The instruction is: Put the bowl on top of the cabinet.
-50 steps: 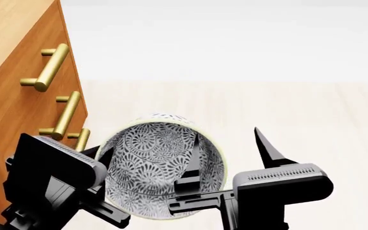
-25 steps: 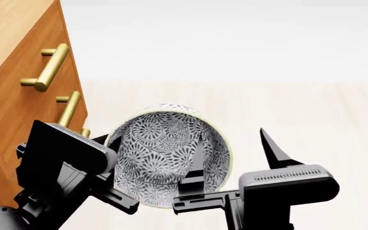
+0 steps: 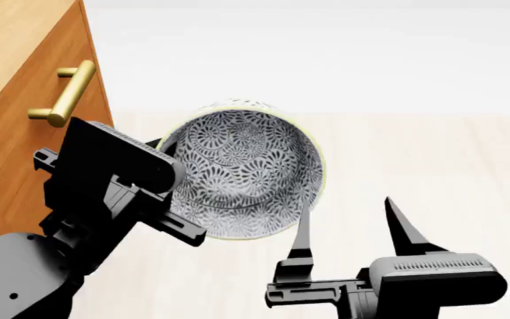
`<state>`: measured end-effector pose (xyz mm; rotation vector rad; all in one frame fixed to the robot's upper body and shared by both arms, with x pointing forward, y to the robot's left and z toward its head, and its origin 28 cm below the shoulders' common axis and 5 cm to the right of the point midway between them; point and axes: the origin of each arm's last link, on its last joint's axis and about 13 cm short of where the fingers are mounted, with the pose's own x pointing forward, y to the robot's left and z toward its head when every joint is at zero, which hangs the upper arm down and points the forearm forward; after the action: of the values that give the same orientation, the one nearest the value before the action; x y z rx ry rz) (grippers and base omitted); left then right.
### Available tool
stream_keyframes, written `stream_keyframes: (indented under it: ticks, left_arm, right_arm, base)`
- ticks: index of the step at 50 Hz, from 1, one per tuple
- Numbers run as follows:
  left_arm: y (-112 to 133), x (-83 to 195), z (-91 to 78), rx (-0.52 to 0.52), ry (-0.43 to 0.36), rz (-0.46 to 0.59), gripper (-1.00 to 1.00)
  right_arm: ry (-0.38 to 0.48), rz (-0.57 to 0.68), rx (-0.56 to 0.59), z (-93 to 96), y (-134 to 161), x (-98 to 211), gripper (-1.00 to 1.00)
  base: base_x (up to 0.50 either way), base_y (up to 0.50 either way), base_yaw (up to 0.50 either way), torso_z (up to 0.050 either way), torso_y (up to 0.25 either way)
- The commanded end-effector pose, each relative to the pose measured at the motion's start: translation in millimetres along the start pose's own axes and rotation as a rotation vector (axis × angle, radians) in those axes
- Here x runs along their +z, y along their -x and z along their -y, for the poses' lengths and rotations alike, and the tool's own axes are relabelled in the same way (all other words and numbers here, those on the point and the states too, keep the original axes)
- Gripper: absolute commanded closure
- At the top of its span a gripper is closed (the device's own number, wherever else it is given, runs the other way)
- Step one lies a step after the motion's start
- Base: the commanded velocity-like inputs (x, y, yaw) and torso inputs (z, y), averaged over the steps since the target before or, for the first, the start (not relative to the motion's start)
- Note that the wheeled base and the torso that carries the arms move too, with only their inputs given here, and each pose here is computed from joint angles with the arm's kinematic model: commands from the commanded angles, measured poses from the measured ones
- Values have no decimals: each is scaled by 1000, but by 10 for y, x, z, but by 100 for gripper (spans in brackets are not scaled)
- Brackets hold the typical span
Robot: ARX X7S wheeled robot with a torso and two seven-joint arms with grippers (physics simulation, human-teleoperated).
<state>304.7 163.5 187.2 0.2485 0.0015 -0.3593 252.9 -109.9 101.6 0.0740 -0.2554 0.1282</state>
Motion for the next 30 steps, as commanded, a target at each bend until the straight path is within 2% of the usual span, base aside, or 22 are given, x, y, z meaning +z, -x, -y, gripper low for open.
stream_keyframes:
  ticks: [1, 4, 8, 13, 15, 17, 19, 22, 24, 25, 26, 27, 30]
  left_arm:
    - [-179, 163, 2, 13, -26, 48, 100]
    - [-230, 186, 26, 38, -50, 7, 100]
    - [-263, 217, 72, 12, -79, 16, 100]
    - [-288, 241, 120, 3, -97, 15, 100]
    - [-309, 237, 149, 28, -130, -11, 100]
    - [-310, 256, 147, 34, -129, -9, 100]
    - [-318, 298, 153, 103, -227, -23, 100]
    - [-310, 348, 194, 120, -308, -27, 100]
    - [-299, 380, 220, 135, -341, -14, 100]
    - [-278, 430, 238, 109, -337, -7, 100]
    - [-270, 455, 246, 117, -369, 1, 100]
    - [-261, 494, 258, 164, -396, 11, 100]
    - [-244, 584, 293, 137, -438, 17, 100]
  right_arm:
    - [-83, 11, -17, 166, 98, -83, -100]
    - [-105, 33, -58, 225, 154, -111, -100]
    - [-177, 43, -74, 314, 210, -135, -100]
    - [-197, 52, -122, 384, 283, -208, -100]
    - [-235, 53, -137, 424, 299, -250, -100]
    - [-258, 49, -133, 441, 314, -267, -100]
    - [-292, 53, -156, 483, 361, -308, -100]
    - [-332, 61, -189, 535, 408, -367, -100]
    - [-334, 72, -204, 552, 427, -399, -100]
    - [-344, 69, -213, 564, 437, -441, -100]
    - [-346, 69, -220, 571, 436, -465, -100]
    - [-350, 68, -241, 582, 431, -499, -100]
    - [-365, 59, -250, 599, 403, -522, -100]
  base:
    - [0, 0, 0, 0, 0]
    - [0, 0, 0, 0, 0]
    - [0, 0, 0, 0, 3]
    - [0, 0, 0, 0, 0]
    - [0, 0, 0, 0, 0]
    - [0, 0, 0, 0, 0]
    - [0, 0, 0, 0, 0]
    - [0, 0, 0, 3, 0]
    - [0, 0, 0, 0, 0]
    - [0, 0, 0, 0, 0]
    - [0, 0, 0, 0, 0]
    - [0, 0, 0, 0, 0]
    - [0, 0, 0, 0, 3]
